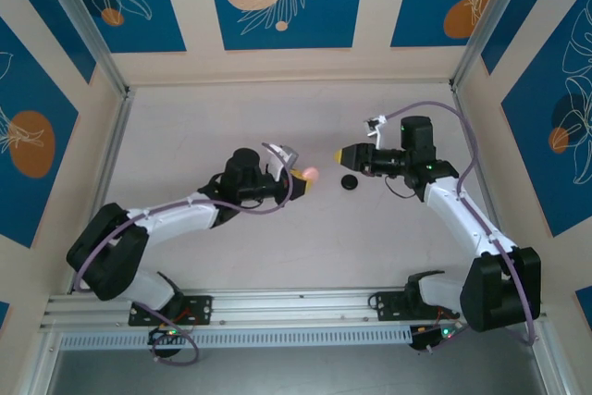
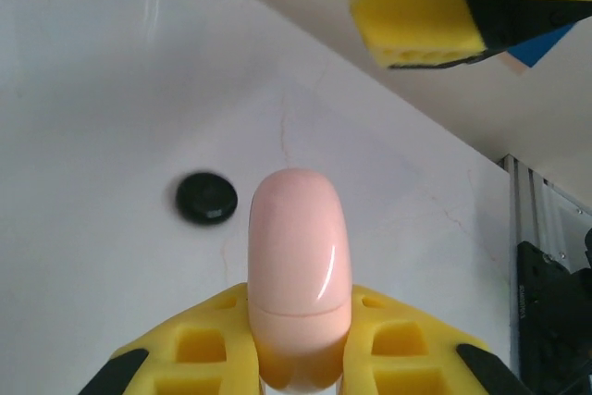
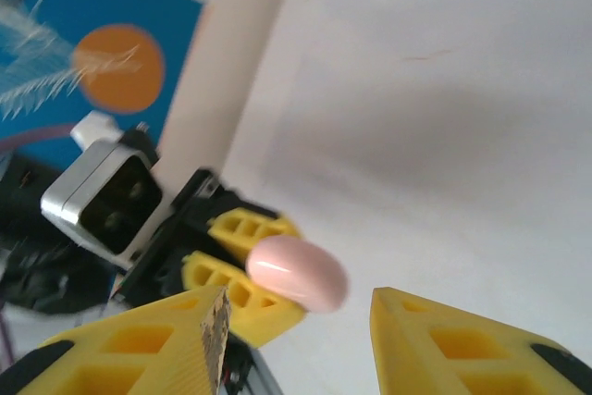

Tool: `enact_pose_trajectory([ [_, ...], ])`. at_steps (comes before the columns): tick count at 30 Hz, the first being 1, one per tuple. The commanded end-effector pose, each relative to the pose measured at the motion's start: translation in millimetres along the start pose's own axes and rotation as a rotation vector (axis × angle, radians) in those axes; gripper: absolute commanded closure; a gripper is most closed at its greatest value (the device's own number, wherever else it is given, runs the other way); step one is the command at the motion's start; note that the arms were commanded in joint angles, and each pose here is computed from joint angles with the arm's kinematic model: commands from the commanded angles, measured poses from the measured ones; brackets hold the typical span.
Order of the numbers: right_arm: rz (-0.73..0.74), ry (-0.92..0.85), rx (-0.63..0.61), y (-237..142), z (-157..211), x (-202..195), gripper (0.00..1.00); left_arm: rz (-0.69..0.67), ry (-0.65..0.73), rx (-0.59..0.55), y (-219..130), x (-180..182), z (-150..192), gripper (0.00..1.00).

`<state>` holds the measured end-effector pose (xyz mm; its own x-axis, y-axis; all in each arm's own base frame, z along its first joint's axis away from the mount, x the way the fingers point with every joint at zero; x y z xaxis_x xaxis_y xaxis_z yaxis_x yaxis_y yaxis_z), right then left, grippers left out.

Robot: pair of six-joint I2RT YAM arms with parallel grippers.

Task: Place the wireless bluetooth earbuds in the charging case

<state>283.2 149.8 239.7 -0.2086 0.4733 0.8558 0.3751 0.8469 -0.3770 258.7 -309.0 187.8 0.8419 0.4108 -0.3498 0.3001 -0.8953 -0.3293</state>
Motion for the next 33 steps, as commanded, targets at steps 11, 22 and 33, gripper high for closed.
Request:
enact_pose_trajectory([
  [11,0.247,0.252,-0.071,-15.2,13.1,-53.8,0.54,-0.08,-0.552,0.323,38.7,24.6,52.8,0.8],
  [22,0.242,0.261,-0.055,-17.0,16.6,-57.8,0.55,-0.1,-0.644,0.416,67.5,40.4,67.6,0.79],
  [33,0.247,0.265,-0.056,-24.1,16.4,-57.6,0.55,-0.21,-0.67,0.502,64.0,55.3,88.5,0.77],
])
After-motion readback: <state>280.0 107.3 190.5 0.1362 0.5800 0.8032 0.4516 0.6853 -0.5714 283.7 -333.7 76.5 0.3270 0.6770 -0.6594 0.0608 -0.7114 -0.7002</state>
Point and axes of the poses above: each hand's point on the last joint's axis, 136 mm out from that joint toward the fingers, its own y axis out along the fingers, its own x axis along the line the jaws close on, z = x × y, the point moved 4 cm from there along -y, back along the fingers, and after that the axes turned 7 degrees about y, right-handed, at the moved point
